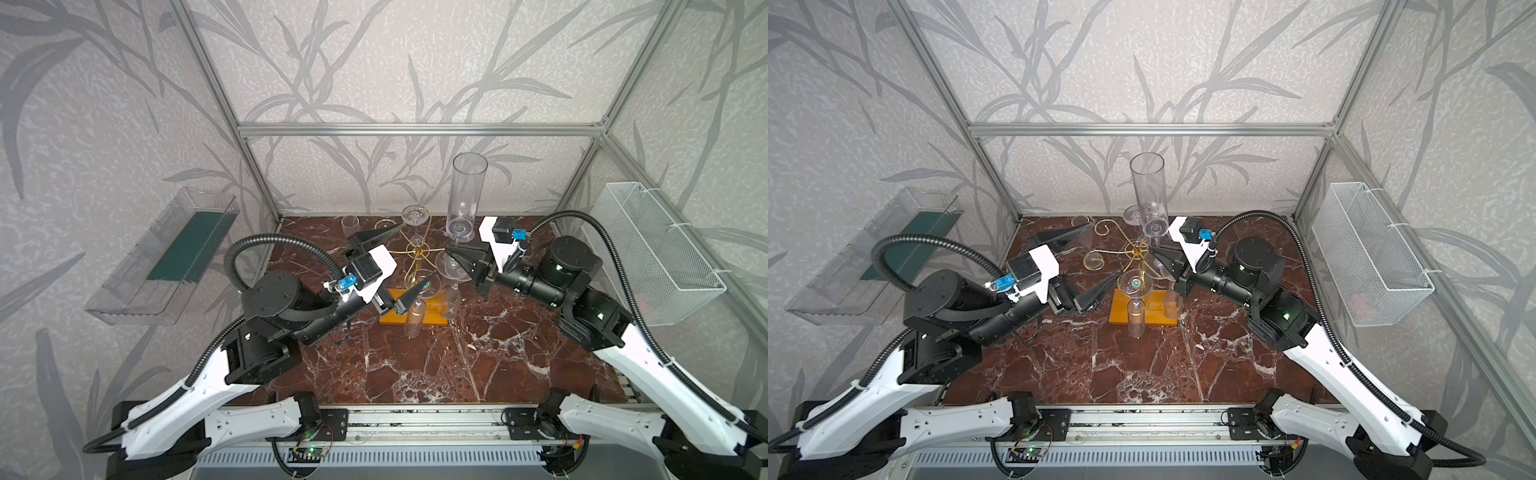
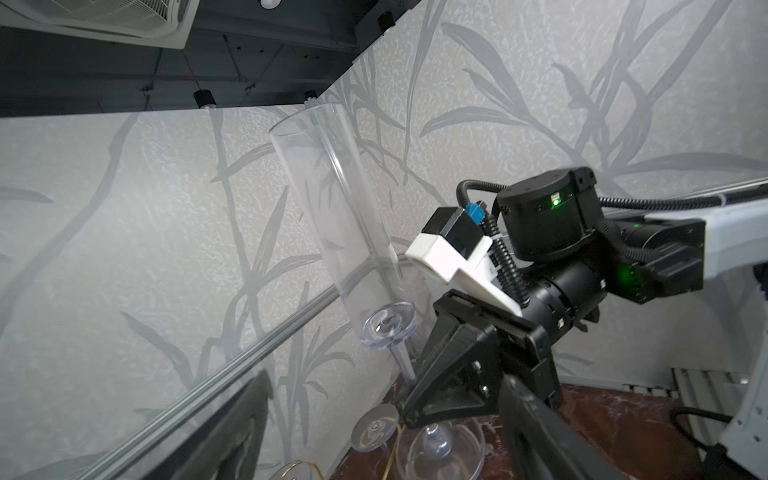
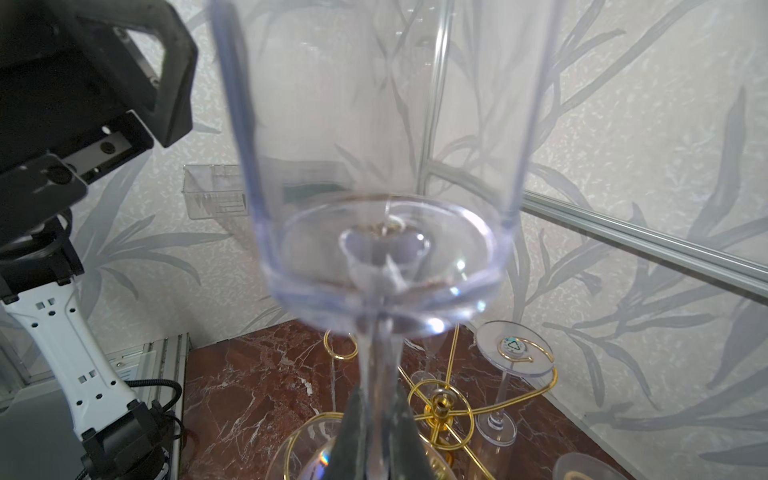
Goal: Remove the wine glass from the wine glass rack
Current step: 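Hold the glass upright with the right gripper while the left gripper reaches toward it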
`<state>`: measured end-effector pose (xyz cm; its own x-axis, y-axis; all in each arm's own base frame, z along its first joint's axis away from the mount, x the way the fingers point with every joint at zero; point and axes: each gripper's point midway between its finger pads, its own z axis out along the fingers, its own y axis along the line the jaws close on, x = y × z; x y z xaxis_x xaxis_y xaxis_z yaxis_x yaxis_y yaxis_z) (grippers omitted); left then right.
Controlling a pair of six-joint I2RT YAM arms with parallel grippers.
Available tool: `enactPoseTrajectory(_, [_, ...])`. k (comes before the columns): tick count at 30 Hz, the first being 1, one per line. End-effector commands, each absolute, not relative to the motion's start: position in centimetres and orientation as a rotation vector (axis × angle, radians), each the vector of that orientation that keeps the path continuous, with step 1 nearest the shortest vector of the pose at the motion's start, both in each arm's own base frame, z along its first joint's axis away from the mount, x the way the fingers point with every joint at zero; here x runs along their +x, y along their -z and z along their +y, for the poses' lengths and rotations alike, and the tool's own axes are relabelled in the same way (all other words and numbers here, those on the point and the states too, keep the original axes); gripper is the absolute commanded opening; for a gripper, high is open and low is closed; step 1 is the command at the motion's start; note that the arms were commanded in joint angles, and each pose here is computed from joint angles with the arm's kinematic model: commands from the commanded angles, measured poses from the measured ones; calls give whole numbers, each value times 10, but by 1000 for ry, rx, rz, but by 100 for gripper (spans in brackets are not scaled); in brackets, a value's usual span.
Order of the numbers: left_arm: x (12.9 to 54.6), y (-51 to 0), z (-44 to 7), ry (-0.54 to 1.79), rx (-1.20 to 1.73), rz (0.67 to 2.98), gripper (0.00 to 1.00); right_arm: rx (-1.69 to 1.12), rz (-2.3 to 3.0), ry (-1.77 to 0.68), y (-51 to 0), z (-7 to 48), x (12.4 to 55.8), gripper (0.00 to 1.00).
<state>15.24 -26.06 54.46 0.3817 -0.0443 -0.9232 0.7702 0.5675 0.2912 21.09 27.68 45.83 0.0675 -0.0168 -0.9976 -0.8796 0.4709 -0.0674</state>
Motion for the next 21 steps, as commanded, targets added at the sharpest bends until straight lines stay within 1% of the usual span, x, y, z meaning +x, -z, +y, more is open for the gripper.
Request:
enactPoseTrajectory(1, [152, -557, -267, 874, 726, 1130, 90, -929, 1252, -829, -470, 278, 194, 0])
enactPoseTrajectory(5, [170, -567, -266, 1052, 636, 1162, 89, -964, 1243, -858, -467, 282, 188, 0])
enactPoseTrajectory(10, [176, -577, -270, 1166, 610, 1138, 90, -1002, 1239, -902, -464, 288, 182, 0])
enactPoseTrajectory(16, [173, -583, -282, 1251, 641, 1109, 90, -1021, 1248, -923, -461, 293, 182, 0])
enactPoseTrajectory(21, [174, -589, -285, 1271, 640, 1084, 89, -1050, 1256, -947, -459, 298, 179, 0])
